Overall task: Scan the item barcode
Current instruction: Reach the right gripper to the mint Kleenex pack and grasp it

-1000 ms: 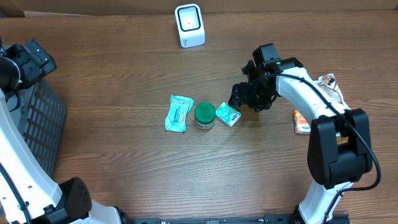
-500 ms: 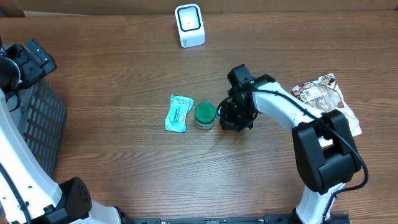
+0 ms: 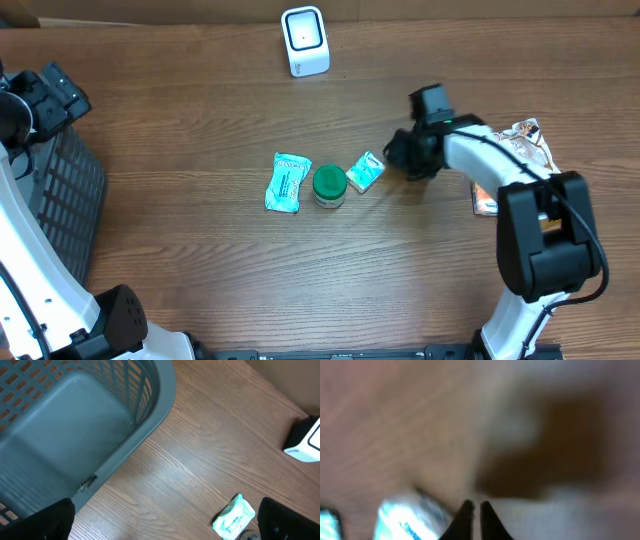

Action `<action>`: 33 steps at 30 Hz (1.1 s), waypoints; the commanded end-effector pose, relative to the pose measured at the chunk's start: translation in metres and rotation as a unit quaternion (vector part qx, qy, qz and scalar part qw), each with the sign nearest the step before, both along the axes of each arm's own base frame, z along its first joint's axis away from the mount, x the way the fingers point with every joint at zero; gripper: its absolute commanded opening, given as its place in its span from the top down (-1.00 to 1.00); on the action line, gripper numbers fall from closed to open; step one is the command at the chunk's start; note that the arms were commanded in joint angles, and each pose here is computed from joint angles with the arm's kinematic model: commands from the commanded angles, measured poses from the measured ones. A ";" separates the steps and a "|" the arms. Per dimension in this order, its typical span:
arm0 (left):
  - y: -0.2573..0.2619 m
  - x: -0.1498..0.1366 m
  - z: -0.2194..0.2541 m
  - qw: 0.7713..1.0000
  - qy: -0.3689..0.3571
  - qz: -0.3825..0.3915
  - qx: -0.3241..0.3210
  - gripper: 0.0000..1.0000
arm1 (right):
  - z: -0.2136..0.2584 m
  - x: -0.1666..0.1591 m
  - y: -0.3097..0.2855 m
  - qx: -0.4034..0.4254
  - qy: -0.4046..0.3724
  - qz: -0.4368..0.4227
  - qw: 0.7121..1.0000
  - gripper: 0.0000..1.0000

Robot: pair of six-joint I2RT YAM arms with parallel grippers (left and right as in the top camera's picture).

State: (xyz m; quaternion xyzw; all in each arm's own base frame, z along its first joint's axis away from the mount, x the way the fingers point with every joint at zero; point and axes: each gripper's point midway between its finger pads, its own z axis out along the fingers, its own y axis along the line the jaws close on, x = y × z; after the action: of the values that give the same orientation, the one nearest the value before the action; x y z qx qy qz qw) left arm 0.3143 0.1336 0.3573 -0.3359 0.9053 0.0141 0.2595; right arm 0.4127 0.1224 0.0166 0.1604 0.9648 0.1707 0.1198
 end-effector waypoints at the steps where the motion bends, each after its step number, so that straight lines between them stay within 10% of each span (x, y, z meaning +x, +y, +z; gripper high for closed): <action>1: -0.001 -0.003 0.008 1.000 -0.010 -0.007 0.012 -1.00 | 0.019 0.011 0.020 0.073 -0.052 0.086 0.992 0.52; 10: -0.001 -0.003 0.008 1.000 -0.010 -0.007 0.012 -1.00 | 0.055 -0.024 0.052 0.137 0.003 0.135 0.981 0.16; 18: -0.001 -0.003 0.008 1.000 -0.010 -0.007 0.012 -1.00 | 0.013 -0.064 0.054 0.034 0.117 -0.016 0.992 0.15; 28: -0.001 -0.003 0.008 1.000 -0.010 -0.007 0.012 -1.00 | -0.011 -0.064 0.064 0.004 0.092 -0.060 0.994 0.56; 33: -0.001 -0.003 0.008 1.000 -0.010 -0.007 0.012 -1.00 | -0.009 -0.071 0.062 -0.023 0.072 0.063 0.995 0.86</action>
State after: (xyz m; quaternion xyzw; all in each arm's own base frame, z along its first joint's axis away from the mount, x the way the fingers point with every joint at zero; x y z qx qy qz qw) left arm 0.3143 0.1335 0.3571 -0.3359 0.9055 0.0139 0.2591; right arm 0.3448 0.1963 0.0088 0.1858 0.9674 0.1693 0.0294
